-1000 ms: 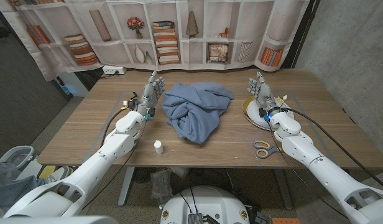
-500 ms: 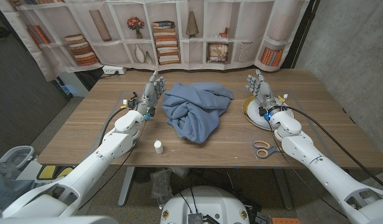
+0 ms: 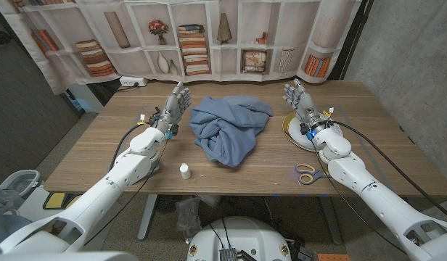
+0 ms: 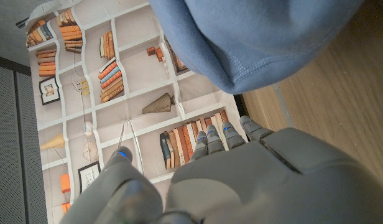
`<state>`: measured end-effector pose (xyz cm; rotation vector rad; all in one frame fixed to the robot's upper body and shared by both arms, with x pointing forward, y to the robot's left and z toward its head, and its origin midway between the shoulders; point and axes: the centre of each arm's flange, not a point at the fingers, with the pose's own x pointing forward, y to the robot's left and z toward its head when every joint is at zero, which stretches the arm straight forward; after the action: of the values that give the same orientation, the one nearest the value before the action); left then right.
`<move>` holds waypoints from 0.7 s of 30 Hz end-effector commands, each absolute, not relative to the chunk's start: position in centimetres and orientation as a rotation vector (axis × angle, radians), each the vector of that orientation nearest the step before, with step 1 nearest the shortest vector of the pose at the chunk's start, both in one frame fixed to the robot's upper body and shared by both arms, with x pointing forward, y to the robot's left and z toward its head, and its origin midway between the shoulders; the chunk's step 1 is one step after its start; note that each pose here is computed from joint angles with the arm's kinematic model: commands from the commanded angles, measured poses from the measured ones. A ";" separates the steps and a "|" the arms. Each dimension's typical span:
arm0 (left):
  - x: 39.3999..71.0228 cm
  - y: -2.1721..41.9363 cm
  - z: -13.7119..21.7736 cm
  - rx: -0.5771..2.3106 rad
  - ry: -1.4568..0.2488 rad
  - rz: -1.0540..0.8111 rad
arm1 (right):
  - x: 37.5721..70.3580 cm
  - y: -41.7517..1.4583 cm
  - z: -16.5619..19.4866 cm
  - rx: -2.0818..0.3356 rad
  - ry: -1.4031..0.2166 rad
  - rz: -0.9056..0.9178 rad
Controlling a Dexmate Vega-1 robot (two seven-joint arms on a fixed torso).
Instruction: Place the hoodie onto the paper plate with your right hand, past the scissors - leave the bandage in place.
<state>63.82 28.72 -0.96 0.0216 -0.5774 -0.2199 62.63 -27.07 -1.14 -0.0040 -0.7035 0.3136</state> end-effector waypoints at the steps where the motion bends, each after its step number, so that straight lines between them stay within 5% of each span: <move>1: 62.7 29.1 0.0 0.046 -0.609 -0.204 | 61.7 -26.9 -0.4 -0.041 -0.744 0.344; 21: 62.0 28.8 0.0 0.047 -0.623 -0.187 | 61.0 -26.3 0.4 -0.031 -0.810 0.396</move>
<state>62.23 28.90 -0.11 0.0443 -0.6104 -0.1906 61.65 -26.75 -0.39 -0.0048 -0.7778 0.3652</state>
